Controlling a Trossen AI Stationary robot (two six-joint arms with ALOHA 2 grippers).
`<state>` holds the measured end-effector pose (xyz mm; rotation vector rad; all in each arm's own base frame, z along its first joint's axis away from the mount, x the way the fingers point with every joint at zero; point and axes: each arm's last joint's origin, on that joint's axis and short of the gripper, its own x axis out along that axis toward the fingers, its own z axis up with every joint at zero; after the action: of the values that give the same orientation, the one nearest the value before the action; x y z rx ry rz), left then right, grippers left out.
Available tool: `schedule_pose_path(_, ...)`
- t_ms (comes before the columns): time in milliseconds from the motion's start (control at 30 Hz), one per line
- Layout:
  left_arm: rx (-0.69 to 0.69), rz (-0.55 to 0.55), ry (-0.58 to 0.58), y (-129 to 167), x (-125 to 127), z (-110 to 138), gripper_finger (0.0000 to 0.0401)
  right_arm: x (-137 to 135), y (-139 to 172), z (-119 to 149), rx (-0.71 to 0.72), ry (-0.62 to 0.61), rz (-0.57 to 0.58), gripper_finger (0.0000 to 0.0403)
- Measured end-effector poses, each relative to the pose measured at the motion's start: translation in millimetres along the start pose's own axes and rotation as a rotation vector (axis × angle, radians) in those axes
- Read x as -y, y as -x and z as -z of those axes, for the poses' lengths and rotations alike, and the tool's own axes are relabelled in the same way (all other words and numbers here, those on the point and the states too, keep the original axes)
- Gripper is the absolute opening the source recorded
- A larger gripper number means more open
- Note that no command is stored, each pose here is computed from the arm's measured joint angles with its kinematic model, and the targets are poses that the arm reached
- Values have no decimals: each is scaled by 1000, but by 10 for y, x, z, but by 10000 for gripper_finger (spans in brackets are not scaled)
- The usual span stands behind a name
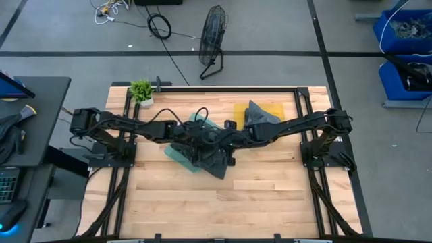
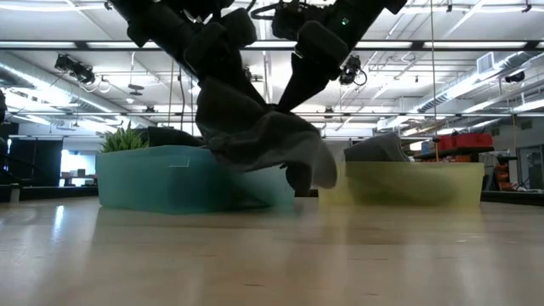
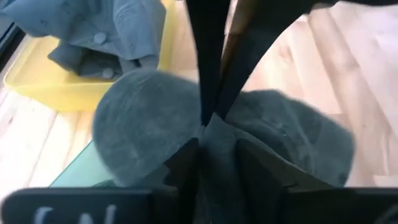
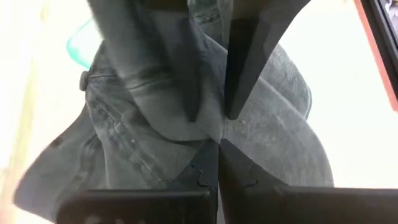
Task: Pick & Place hat
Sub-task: Put the black cap into the green bin
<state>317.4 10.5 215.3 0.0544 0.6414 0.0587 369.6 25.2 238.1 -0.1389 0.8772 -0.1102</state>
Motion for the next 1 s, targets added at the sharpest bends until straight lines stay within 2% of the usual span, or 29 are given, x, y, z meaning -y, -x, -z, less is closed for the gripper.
schedule_pose_path(233, -34, -26, 4, 5, -66, 32, 13, 0, 0, -14, 14, 38, 1, 3)
schedule_pose_path(333, -28, -35, -8, 21, -60, 23, 11, 4, 6, -5, 1, 39, 40, 20)
schedule_pose_path(433, -34, -44, 19, 76, -69, 25, 8, 20, 91, 79, -127, 109, 108, 45)
schedule_pose_path(533, -22, -64, 23, 255, -86, -89, 5, 26, 259, 132, -243, 116, 237, 73)
schedule_pose_path(667, -36, -163, 19, 565, -133, -244, 6, 24, 515, 161, -295, 112, 376, 107)
schedule_pose_path(800, -110, -204, 3, 800, -197, -272, 5, 27, 627, 153, -266, 71, 387, 130)
schedule_pose_path(1000, -316, -203, 20, 848, -235, -73, 5, 87, 560, 29, -142, -4, 381, 138)
